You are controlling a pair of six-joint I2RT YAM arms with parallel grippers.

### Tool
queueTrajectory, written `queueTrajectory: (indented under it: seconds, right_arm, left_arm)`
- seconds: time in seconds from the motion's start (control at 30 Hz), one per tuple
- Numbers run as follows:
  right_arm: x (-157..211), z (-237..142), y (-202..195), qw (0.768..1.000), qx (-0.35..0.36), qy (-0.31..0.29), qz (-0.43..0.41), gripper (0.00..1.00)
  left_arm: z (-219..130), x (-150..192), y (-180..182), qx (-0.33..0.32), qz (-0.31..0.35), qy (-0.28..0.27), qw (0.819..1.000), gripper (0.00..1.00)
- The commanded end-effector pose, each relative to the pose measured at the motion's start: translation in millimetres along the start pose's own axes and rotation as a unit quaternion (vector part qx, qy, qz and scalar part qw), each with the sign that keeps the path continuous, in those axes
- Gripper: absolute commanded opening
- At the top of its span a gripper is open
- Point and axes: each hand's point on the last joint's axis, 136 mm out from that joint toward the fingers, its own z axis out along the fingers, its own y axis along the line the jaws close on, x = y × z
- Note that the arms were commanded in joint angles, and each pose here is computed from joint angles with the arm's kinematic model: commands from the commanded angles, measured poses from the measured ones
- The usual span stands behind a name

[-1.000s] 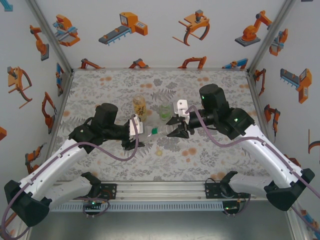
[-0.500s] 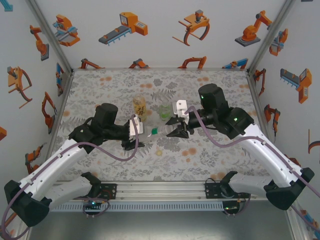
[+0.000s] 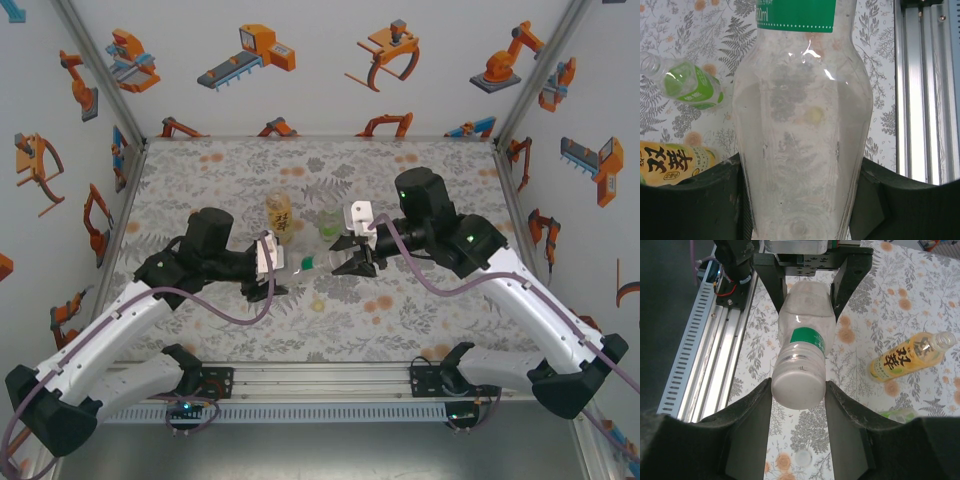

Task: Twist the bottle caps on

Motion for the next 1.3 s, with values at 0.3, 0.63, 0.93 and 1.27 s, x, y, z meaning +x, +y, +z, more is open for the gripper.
queueTrajectory:
  seconds: [0.3, 0.63, 0.93, 1.27]
  right_arm:
    - [-4.7, 6.7, 5.0, 1.000, -0.022, 0.004, -0.002, 0.00]
    - [-1.1, 10.3, 2.8, 1.000, -0.016, 0.016, 0.002, 0.00]
    - [4.9, 13.7, -8.5, 0.997, 0.011, 0.026, 0.077, 0.00]
    - [8.6, 16.7, -22.9, 0.978, 0.056, 0.000, 0.201, 0.00]
  left_arm:
    - [-3.7, -13.6, 0.2, -0.004, 0.020, -0.028, 0.999, 0.00]
    - [-1.4, -10.9, 1.6, -0.001, 0.010, -0.018, 1.000, 0.00]
    - [-5.3, -12.6, 2.1, -0.015, 0.022, -0.026, 0.999, 0.00]
    - [-5.2, -12.9, 2.5, -0.015, 0.023, -0.027, 0.999, 0.00]
